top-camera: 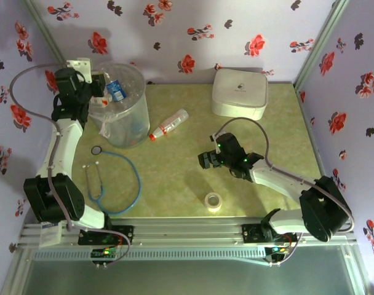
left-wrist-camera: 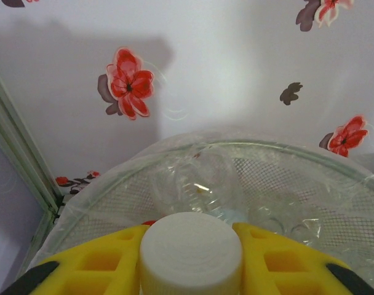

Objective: Put the plastic bottles in the bin

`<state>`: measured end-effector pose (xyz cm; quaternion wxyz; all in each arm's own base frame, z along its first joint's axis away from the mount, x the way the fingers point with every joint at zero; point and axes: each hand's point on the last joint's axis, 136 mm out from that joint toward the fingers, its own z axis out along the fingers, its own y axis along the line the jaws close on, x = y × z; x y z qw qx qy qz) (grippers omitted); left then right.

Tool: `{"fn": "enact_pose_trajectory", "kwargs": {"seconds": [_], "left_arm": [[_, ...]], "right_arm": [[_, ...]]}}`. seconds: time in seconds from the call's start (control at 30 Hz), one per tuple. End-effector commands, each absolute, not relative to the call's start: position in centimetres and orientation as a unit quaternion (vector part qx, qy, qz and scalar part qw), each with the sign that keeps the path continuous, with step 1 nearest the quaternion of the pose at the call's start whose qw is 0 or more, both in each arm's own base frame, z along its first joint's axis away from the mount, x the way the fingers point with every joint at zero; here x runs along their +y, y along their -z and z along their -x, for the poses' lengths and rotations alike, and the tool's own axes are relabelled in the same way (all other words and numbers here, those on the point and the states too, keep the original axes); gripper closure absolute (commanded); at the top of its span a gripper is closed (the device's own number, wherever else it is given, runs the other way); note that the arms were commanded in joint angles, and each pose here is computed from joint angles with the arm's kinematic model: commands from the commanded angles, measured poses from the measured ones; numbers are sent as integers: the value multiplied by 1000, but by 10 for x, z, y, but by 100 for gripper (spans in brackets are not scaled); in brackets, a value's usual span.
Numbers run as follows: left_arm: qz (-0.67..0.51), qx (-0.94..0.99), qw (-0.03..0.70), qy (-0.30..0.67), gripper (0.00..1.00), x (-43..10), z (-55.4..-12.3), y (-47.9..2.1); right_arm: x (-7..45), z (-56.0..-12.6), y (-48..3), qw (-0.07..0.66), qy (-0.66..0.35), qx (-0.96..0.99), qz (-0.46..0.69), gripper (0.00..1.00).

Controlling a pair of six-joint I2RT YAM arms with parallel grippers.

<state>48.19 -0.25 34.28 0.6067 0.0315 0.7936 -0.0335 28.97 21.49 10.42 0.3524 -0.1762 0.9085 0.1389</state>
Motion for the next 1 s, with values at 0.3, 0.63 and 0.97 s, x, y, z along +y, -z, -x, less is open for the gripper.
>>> {"fn": "enact_pose_trajectory", "kwargs": {"seconds": [0.3,0.63,0.97], "left_arm": [[4,926,371,65,96,-23,-438,-164],[-12,939,325,109,96,-72,-417,-134],[-50,934,302,184,96,-142,-409,-145]], "right_arm": [[222,-305,-122,376,-143,903,149,1],[206,-322,-133,385,-137,912,45,1],[197,-327,-150,397,-140,907,11,1]]}}
